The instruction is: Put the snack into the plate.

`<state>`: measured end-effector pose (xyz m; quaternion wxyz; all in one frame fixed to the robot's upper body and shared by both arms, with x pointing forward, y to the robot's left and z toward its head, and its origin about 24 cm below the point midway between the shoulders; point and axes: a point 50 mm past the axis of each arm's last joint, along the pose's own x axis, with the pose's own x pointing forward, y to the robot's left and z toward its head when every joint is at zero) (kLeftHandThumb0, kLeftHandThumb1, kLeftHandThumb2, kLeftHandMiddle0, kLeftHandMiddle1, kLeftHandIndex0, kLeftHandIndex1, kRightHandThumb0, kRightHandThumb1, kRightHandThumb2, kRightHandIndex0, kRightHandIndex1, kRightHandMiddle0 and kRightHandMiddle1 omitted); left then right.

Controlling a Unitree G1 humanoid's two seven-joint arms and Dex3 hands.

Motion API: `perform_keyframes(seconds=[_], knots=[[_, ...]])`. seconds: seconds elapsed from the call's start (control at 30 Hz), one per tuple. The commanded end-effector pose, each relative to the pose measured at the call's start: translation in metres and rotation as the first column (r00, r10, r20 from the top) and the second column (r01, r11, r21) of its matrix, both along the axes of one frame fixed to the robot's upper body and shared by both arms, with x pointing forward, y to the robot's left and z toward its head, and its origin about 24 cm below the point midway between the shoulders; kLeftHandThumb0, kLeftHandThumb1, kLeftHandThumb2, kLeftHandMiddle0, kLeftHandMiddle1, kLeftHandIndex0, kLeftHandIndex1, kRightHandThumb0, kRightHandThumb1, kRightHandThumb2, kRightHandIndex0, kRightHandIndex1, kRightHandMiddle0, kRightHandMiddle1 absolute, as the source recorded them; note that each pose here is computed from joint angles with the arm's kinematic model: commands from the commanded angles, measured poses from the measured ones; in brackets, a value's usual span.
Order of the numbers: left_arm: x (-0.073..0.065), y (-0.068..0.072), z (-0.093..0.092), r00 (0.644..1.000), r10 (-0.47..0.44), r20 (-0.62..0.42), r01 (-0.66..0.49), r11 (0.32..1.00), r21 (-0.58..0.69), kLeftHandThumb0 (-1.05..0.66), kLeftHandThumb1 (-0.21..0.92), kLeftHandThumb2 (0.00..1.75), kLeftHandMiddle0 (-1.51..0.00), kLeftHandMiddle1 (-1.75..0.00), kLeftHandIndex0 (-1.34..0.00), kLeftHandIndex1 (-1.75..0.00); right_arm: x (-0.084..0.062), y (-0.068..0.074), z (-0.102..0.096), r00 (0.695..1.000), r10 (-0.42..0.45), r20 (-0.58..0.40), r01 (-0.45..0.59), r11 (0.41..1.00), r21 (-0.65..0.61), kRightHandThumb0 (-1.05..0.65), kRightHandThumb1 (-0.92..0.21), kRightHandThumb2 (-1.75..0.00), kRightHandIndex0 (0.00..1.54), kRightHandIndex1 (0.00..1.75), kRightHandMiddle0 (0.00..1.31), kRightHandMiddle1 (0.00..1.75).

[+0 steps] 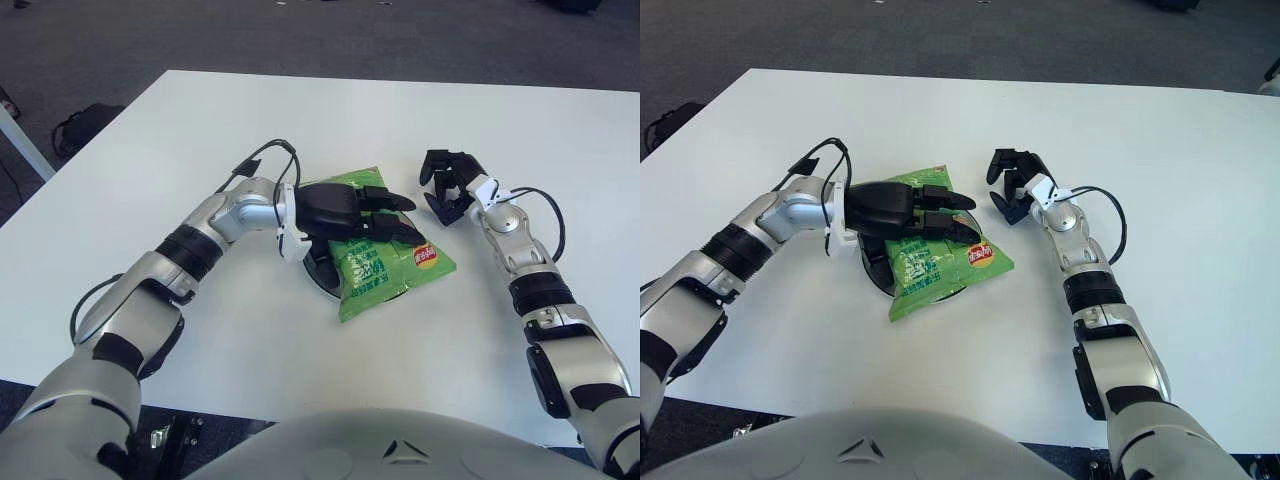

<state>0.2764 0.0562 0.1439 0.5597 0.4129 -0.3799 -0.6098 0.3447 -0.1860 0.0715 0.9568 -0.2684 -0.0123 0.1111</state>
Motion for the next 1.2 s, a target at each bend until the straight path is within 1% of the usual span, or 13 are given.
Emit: perform_keyframes(seconds=[0.0, 0.13, 0.3, 0.4, 0.5, 0.6, 0.67, 0.8, 0.93, 1.0, 1.1, 1.13, 1.17], knots=[[0.001, 0.004, -0.001, 0.982, -0.026, -0.185, 0.038, 0.997, 0.061, -0.87, 0.7, 0.48, 0.0, 0.0, 0.0, -0.01, -0.029, -0.007, -0.069, 0.955, -0.044, -0.294, 0.021, 0.997, -0.081, -0.01, 0.1, -1.75, 0.92, 1.75, 0.75, 1.63], [0.003, 0.004, 0.002, 0.963, -0.061, -0.263, 0.085, 0.993, 0.081, -0.91, 0.71, 0.42, 0.0, 0.0, 0.0, 0.0, -0.029, -0.006, -0.069, 0.956, -0.036, -0.29, 0.012, 0.997, -0.082, -0.01, 0.11, -1.75, 0.93, 1.75, 0.78, 1.59], [0.007, 0.005, 0.004, 0.902, -0.133, -0.412, 0.16, 0.987, 0.03, -0.95, 0.76, 0.3, 0.0, 0.0, 0.0, 0.0, -0.029, -0.008, -0.071, 0.956, -0.02, -0.292, 0.0, 0.998, -0.069, -0.02, 0.14, -1.75, 0.96, 1.75, 0.85, 1.49], [0.015, 0.013, 0.006, 0.884, -0.144, -0.445, 0.167, 0.986, 0.011, -0.9, 0.75, 0.26, 0.0, 0.0, 0.0, 0.0, -0.03, -0.009, -0.075, 0.954, -0.025, -0.297, 0.004, 0.997, -0.071, -0.02, 0.15, -1.75, 0.96, 1.75, 0.86, 1.47], [0.018, 0.014, 0.009, 0.869, -0.163, -0.468, 0.184, 0.983, -0.001, -0.8, 0.7, 0.23, 0.0, 0.0, 0.0, 0.0, -0.028, -0.01, -0.075, 0.955, -0.024, -0.295, 0.004, 0.998, -0.07, -0.02, 0.16, -1.75, 0.96, 1.75, 0.88, 1.45], [0.026, 0.014, 0.021, 0.853, -0.181, -0.489, 0.193, 0.981, -0.026, -0.75, 0.59, 0.38, 0.0, 0.0, 0.0, 0.0, -0.024, -0.017, -0.068, 0.96, -0.011, -0.281, -0.01, 0.997, -0.076, -0.01, 0.14, -1.75, 0.95, 1.75, 0.85, 1.5], [0.029, 0.017, 0.027, 0.846, -0.194, -0.496, 0.193, 0.98, -0.053, -0.75, 0.56, 0.44, 0.0, 0.0, 0.0, 0.0, -0.024, -0.015, -0.065, 0.963, 0.006, -0.27, -0.032, 0.995, -0.095, -0.01, 0.13, -1.75, 0.94, 1.75, 0.83, 1.53], [0.034, 0.022, 0.038, 0.83, -0.228, -0.509, 0.178, 0.973, -0.145, -0.76, 0.55, 0.5, 0.0, 0.0, 0.0, 0.0, -0.026, -0.009, -0.066, 0.96, 0.044, -0.278, -0.089, 0.984, -0.152, -0.01, 0.12, -1.75, 0.94, 1.75, 0.79, 1.58], [0.039, 0.033, 0.052, 0.84, -0.242, -0.485, 0.15, 0.964, -0.221, -0.81, 0.58, 0.52, 0.0, 0.0, 0.0, 0.0, -0.027, -0.007, -0.066, 0.955, 0.054, -0.293, -0.109, 0.979, -0.174, -0.01, 0.11, -1.75, 0.94, 1.75, 0.78, 1.58], [0.042, 0.035, 0.051, 0.815, -0.271, -0.512, 0.153, 0.953, -0.261, -0.82, 0.59, 0.52, 0.0, 0.0, 0.0, 0.0, -0.028, -0.005, -0.067, 0.952, 0.055, -0.3, -0.111, 0.978, -0.175, -0.01, 0.11, -1.75, 0.94, 1.75, 0.78, 1.58], [0.058, 0.042, 0.039, 0.661, -0.345, -0.666, 0.09, 0.918, -0.386, -0.85, 0.62, 0.53, 0.0, 0.0, 0.0, 0.0, -0.029, -0.005, -0.067, 0.948, 0.046, -0.316, -0.106, 0.979, -0.176, -0.01, 0.11, -1.75, 0.93, 1.75, 0.77, 1.6], [0.062, 0.045, 0.038, 0.628, -0.362, -0.689, 0.068, 0.908, -0.414, -0.85, 0.62, 0.53, 0.0, 0.0, 0.0, 0.0, -0.029, -0.005, -0.067, 0.946, 0.044, -0.32, -0.105, 0.979, -0.177, -0.01, 0.11, -1.75, 0.93, 1.75, 0.77, 1.6], [0.064, 0.046, 0.038, 0.614, -0.369, -0.697, 0.057, 0.902, -0.428, -0.86, 0.63, 0.53, 0.0, 0.0, 0.0, 0.0, -0.029, -0.005, -0.067, 0.946, 0.042, -0.322, -0.104, 0.979, -0.177, -0.01, 0.11, -1.75, 0.93, 1.75, 0.76, 1.6]])
